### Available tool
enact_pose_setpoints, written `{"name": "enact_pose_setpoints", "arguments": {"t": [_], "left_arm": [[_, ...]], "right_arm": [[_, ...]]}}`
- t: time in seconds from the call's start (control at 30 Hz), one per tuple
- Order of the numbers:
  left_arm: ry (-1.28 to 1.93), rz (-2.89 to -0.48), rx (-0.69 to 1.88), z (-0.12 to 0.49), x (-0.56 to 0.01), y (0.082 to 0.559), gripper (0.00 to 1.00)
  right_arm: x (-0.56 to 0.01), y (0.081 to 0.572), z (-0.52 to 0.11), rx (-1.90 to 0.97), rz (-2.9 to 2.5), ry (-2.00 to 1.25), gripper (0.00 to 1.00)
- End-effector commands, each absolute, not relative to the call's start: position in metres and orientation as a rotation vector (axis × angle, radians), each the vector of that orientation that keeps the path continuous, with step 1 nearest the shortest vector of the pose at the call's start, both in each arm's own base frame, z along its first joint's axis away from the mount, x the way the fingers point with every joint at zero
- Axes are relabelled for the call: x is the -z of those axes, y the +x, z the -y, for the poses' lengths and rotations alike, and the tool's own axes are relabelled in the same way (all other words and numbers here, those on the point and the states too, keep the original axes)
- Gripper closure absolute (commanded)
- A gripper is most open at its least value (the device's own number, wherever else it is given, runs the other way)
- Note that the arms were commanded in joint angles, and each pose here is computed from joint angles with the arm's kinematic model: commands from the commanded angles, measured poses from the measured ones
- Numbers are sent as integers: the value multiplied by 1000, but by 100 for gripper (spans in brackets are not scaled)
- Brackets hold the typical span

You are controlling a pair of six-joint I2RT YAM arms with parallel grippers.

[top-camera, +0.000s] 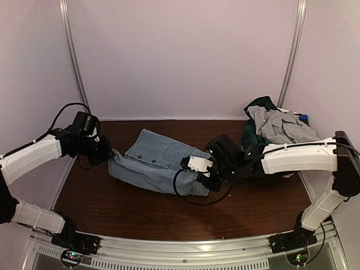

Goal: Fold and stack the mixed laundry pile
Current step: Fold the flattened skirt at the center of the board.

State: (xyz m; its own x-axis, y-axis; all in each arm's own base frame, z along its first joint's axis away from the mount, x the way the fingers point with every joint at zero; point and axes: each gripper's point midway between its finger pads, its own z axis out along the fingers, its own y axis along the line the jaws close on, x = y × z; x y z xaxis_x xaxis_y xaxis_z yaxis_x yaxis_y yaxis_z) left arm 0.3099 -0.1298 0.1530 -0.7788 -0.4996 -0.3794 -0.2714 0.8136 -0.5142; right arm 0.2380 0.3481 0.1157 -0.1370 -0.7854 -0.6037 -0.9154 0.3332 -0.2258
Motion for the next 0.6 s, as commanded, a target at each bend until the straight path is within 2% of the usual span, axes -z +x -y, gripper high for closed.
{"name": "enact_pose_setpoints", "arguments": {"t": [0.0,0.33,0.43,0.57], "left_arm": [[-409,-2334,643,158,-192,394,100],[-299,-2385,638,210,-141,519,100],[-297,-2446,622,216,-103,532,100],[-319,-2550,568,212,-47,523,100]], "right_arm": [[-124,274,-345,-362,-2026,-1398,100],[-79,376,-300,-133,-2249,-1186,100],[-55,388,-296,-96,-2297,-1183,100],[-30,390,-298,-92,-2335,-1220,100]]}}
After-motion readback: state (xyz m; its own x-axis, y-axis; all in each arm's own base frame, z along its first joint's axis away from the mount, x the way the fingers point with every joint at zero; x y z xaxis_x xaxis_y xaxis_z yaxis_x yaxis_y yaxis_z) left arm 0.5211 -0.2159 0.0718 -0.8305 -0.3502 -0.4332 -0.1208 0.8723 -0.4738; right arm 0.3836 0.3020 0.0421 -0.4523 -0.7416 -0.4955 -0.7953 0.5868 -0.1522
